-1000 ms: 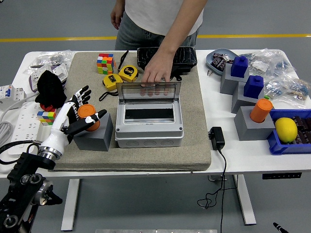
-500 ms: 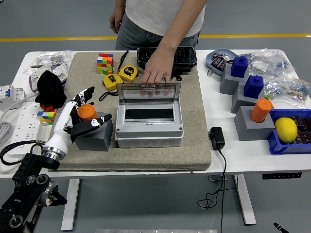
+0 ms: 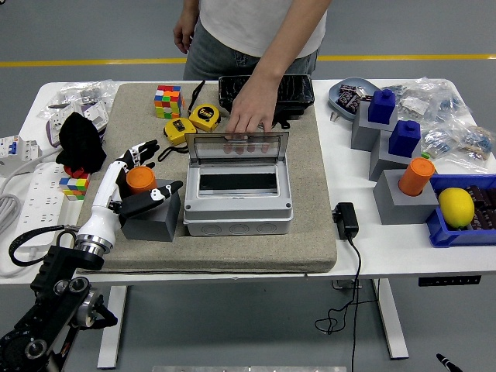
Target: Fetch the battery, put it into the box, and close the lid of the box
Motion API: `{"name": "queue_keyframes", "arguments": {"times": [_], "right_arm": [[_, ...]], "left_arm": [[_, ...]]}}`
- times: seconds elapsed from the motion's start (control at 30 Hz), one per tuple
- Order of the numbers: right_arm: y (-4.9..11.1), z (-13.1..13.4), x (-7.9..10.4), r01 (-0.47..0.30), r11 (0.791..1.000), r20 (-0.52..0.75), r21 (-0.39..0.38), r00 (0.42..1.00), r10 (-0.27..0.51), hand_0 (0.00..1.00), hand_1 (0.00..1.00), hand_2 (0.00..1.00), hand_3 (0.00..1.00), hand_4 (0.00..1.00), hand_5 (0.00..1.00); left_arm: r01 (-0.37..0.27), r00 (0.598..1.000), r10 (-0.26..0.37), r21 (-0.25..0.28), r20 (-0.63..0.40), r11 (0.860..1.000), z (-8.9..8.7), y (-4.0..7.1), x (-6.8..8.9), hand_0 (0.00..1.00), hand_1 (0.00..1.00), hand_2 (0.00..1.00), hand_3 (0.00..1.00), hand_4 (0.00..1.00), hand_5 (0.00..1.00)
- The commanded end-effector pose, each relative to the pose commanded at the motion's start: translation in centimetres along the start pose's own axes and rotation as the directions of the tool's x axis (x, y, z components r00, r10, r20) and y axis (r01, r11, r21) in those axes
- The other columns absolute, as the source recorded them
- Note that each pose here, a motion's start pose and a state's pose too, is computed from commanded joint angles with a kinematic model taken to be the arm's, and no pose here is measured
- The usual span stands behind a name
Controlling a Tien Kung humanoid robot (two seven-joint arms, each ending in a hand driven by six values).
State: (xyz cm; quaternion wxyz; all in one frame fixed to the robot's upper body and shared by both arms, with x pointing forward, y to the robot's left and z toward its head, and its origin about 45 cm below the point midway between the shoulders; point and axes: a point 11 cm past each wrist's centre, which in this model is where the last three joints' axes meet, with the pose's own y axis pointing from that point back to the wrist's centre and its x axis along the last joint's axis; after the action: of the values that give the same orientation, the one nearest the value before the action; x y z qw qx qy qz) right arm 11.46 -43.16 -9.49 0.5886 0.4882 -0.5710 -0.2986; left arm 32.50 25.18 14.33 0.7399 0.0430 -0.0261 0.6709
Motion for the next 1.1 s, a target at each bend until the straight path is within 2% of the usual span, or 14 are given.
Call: {"name": "queue_keyframes", "arguments": {"times": [0.5,0.53,0.7,0.73,0.9,0.93,1.1], "right_arm": [[0.00,0.05,0.02,-0.001,1.000,0.001,-0.002,1.000,0.001,0.810,0.724,0.715,0.733,0.998,0.998],[0.00,0.05,0.02,-0.001,1.000,0.000,-0.002,1.000,0.001,0.811,0.723,0.715,0.733,0.998,0.998],[0.00,0.03,0.00,-0.001,1.000,0.003,-0.001,1.000,0.001,0.811,0.723,0.715,0.733,0.998,0.998],[0.00,0.02,-0.01,0.000,1.000,0.003,0.000,1.000,0.000,0.811,0.723,0.715,0.733,0.998,0.998],[0.00,0.01,0.01,-0.001,1.000,0.004,0.000,1.000,0.001,0.811,0.723,0.715,0.733,0.998,0.998],[0.00,0.02,0.02,-0.001,1.000,0.004,0.000,1.000,0.001,0.811,0.723,0.715,0.733,0.998,0.998],[0.00,0.09,0.12,-0.003,1.000,0.003,-0.002,1.000,0.003,0.811,0.723,0.715,0.733,0.998,0.998]], "left_arm": [[-0.013,1.000,0.013,0.001,-0.003,1.000,-0.14,-0.27,-0.26,0.775,0.843,0.776,0.786,0.998,0.072],[-0.014,1.000,0.014,0.001,-0.003,1.000,-0.15,-0.28,-0.26,0.730,0.803,0.725,0.748,0.998,0.068],[-0.021,1.000,0.021,0.006,0.012,1.000,-0.22,-0.32,-0.23,0.730,0.803,0.725,0.748,0.998,0.068],[-0.022,1.000,0.021,0.007,0.014,1.000,-0.24,-0.31,-0.24,0.678,0.755,0.661,0.697,0.998,0.064],[-0.025,1.000,0.024,0.008,0.019,1.000,-0.22,-0.30,-0.33,0.678,0.755,0.661,0.697,0.998,0.064],[-0.025,0.999,0.024,0.007,0.020,1.000,-0.20,-0.30,-0.34,0.620,0.694,0.575,0.564,0.998,0.042],[-0.029,0.999,0.028,0.010,0.031,1.000,-0.24,-0.32,-0.35,0.620,0.694,0.575,0.564,0.998,0.042]]}}
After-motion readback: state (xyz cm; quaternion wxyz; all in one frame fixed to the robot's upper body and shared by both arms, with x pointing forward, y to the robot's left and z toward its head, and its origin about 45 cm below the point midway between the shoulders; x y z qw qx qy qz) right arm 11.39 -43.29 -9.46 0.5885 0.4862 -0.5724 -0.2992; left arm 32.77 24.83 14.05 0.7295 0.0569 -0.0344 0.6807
